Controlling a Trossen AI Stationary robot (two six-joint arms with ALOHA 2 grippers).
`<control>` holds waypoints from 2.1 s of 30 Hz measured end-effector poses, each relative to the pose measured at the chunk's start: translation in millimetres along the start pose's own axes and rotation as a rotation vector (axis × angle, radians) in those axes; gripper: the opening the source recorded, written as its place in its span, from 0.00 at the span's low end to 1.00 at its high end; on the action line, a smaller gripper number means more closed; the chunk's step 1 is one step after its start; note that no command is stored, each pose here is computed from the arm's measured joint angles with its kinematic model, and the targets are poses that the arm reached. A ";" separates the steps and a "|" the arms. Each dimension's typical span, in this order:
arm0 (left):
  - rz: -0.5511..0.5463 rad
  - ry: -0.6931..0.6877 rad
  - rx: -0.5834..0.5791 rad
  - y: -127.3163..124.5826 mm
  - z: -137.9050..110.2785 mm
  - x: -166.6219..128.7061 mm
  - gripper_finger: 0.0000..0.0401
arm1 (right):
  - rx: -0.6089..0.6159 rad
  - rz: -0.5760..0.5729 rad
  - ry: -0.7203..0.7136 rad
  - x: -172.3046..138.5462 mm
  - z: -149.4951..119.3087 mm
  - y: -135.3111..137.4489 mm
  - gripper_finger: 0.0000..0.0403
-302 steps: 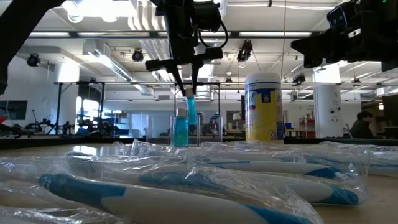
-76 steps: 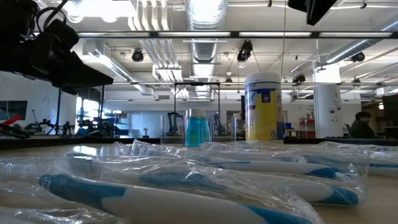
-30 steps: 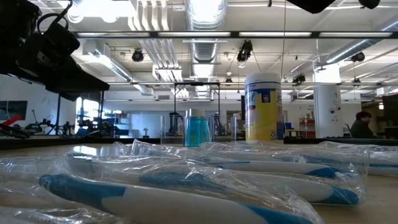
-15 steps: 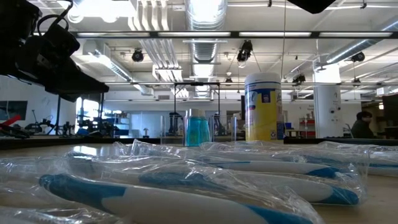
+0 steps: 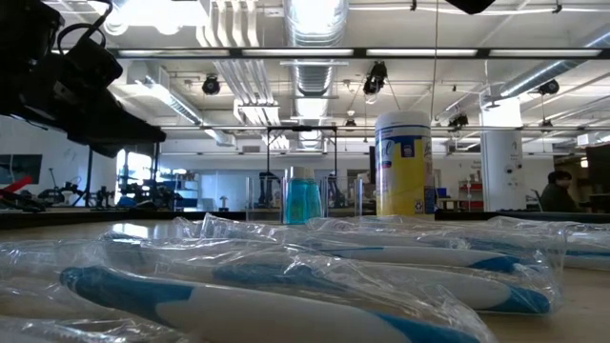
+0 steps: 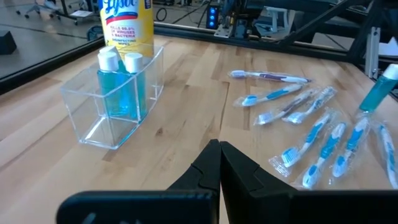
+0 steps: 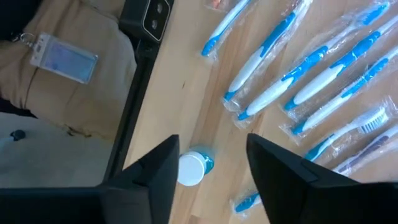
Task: Pick & Place toothbrushing station
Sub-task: Put the blue mouthwash into the middle section of the transparent organizer
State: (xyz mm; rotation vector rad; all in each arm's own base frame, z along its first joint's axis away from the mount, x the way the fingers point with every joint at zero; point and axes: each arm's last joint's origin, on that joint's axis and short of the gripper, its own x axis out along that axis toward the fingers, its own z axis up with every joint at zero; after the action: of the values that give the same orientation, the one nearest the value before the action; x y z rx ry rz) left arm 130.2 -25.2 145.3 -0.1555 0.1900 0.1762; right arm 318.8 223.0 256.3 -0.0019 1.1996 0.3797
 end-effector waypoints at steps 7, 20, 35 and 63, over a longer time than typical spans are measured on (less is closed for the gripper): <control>0.001 0.008 0.003 0.2 -0.8 0.0 0.01 | 0.004 -0.012 0.021 5.7 -5.5 0.1 0.54; 0.001 0.011 0.004 0.2 -1.1 0.0 0.01 | 0.019 -0.014 0.034 9.9 -10.1 2.8 0.60; 0.001 0.013 0.003 0.3 -1.3 0.0 0.01 | -0.096 0.043 -0.020 0.0 -1.2 13.9 0.04; 0.006 0.033 0.012 0.8 -3.4 0.0 0.01 | -0.003 0.005 -0.012 11.2 -13.1 20.9 0.47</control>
State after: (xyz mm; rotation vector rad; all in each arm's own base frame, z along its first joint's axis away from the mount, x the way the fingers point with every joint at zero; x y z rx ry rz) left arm 129.5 -25.0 141.9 -0.1460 0.2242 0.1782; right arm 304.3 243.1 245.5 0.0011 1.1877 0.3857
